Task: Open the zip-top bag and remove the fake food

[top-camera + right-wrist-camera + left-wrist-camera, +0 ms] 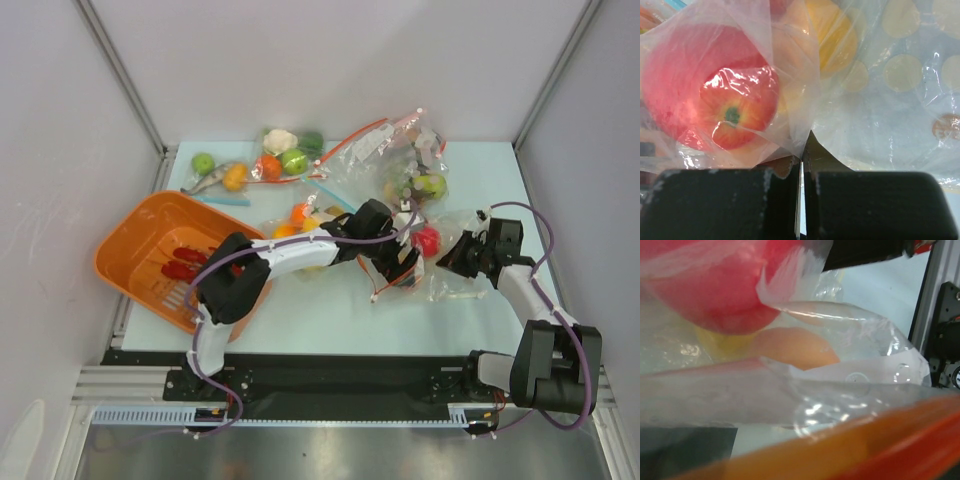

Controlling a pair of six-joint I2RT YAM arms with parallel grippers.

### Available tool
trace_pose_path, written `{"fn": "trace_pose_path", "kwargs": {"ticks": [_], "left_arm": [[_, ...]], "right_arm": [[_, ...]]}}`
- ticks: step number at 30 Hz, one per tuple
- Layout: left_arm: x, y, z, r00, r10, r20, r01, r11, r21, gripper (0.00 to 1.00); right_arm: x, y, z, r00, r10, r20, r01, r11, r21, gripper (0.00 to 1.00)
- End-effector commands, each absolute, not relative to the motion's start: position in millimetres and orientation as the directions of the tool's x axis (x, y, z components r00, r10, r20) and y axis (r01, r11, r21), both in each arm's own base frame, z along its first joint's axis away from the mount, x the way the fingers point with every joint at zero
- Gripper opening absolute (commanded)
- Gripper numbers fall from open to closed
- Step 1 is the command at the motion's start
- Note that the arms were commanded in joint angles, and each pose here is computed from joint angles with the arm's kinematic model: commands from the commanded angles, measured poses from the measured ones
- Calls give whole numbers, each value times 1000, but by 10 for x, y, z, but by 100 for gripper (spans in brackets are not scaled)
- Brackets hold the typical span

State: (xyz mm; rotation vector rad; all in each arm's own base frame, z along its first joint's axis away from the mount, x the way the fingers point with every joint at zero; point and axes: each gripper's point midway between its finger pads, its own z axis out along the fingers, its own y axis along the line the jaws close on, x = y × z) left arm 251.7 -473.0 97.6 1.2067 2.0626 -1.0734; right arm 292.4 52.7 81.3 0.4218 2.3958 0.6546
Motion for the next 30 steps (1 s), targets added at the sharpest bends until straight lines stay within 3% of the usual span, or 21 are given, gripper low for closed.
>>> {"fn": "trace_pose_path", "kwargs": {"ticks": [1, 3, 4, 6, 7, 14, 18, 30], "left_arm": [[2513, -4789, 994, -430, 496, -754, 902, 269, -338, 94], [2515, -4785, 953, -427, 508, -748, 904, 274, -329, 92], [2520, -4784, 955, -427, 508, -748, 903, 277, -327, 87], [2522, -4790, 959, -428, 506, -749, 903, 280, -327, 70], [2528, -4791, 960, -429, 505, -749, 902, 283, -325, 54], [2498, -4747, 1103, -434, 481, -762, 899, 284, -333, 6], [2487, -4654, 1201, -456, 458, -763, 888, 295, -354, 0], [2509, -4288, 1429, -515, 405, -755, 854, 312, -416, 1]], "right_arm": [[3008, 533, 991, -736, 434, -520, 96, 826, 555, 0], [3005, 528, 985, -736, 435, -518, 98, 826, 555, 0], [3007, 530, 988, -736, 435, -519, 96, 826, 556, 0], [3007, 531, 984, -736, 435, -518, 97, 826, 556, 0], [3000, 529, 976, -737, 436, -517, 99, 826, 555, 0], [3016, 471, 969, -727, 442, -525, 119, 835, 538, 0], [3021, 397, 962, -717, 457, -527, 145, 837, 528, 0], [3003, 262, 918, -705, 475, -527, 196, 844, 499, 0]]}}
